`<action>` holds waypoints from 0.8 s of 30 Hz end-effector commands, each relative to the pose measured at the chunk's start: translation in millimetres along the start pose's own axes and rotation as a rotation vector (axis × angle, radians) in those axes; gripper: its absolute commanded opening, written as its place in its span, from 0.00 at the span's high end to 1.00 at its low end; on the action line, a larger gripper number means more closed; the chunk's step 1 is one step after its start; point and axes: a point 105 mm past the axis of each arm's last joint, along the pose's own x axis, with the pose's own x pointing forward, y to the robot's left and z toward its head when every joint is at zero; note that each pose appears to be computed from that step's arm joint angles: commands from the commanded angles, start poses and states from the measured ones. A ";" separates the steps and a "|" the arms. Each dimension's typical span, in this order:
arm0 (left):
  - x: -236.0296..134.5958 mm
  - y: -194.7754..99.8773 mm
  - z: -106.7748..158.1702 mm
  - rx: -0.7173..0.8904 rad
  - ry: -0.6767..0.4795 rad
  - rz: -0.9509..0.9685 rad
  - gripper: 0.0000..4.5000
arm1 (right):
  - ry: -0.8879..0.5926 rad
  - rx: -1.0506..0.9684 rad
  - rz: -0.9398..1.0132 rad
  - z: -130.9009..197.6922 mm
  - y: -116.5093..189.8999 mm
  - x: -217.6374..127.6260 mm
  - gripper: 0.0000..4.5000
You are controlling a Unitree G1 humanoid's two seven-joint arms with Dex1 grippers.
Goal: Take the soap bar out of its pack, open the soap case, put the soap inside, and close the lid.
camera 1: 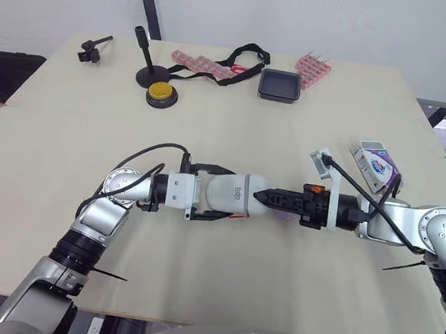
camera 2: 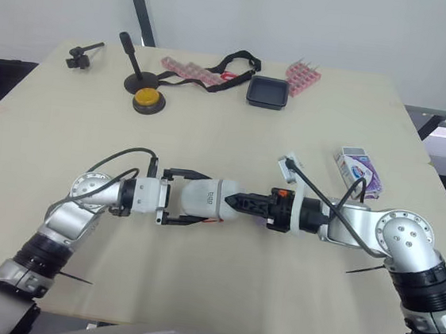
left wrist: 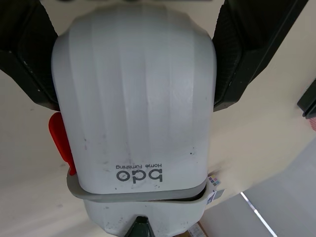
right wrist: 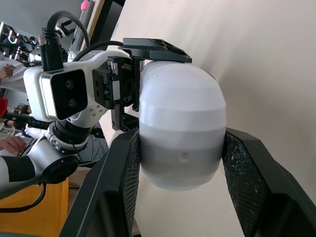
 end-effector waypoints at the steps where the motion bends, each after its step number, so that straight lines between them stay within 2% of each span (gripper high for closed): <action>1: 3.8 1.8 16.0 0.049 -0.049 0.006 0.23 | 0.006 0.006 0.016 -2.7 -0.5 -6.0 0.56; 15: 3.3 -0.1 12.0 0.038 -0.038 -0.001 0.23 | -0.007 0.071 -0.056 -1.5 -16.7 -48.7 0.56; 20: 1.6 1.9 8.2 0.029 -0.021 0.000 0.23 | -0.013 0.003 -0.142 13.2 -14.3 -86.6 0.56; 24: 0.7 -0.1 6.1 0.019 -0.013 -0.006 0.23 | 0.041 -0.091 -0.363 22.5 -33.4 -123.5 0.56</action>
